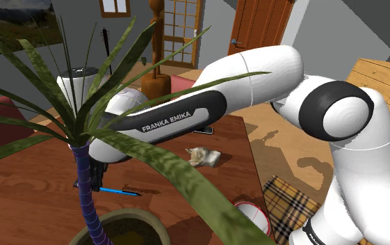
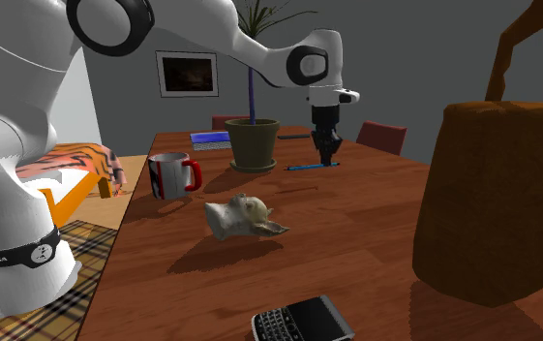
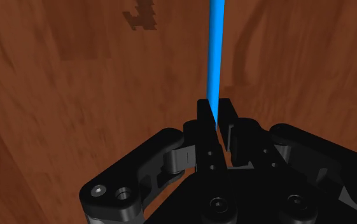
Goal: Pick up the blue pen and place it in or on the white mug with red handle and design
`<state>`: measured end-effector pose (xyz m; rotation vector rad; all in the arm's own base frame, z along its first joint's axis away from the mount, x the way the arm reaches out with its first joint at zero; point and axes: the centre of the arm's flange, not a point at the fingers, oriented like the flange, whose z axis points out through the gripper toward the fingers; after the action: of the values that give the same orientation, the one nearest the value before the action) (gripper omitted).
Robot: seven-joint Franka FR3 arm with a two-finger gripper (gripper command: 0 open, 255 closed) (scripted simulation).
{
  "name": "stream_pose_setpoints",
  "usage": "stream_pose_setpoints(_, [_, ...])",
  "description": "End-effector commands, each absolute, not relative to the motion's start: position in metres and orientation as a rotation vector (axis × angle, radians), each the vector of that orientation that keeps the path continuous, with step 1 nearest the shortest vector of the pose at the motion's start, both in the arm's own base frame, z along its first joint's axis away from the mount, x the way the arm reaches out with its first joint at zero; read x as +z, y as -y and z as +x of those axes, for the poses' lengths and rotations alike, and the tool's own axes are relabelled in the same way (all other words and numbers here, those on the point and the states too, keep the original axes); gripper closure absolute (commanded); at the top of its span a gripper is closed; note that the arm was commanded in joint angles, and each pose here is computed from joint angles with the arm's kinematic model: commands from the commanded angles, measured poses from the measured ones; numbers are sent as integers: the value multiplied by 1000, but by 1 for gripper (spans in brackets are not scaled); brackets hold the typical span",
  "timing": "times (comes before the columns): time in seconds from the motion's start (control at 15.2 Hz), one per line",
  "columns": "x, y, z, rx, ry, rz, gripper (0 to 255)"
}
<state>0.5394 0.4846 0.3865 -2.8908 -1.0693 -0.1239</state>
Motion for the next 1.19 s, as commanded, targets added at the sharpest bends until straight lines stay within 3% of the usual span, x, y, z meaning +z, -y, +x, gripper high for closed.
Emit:
stream_pose_setpoints(0.0, [396,-484,540,-123,1070,-2891,255])
stream_pose_setpoints(1.12, [486,-484,540,-123,1070,-2891,255])
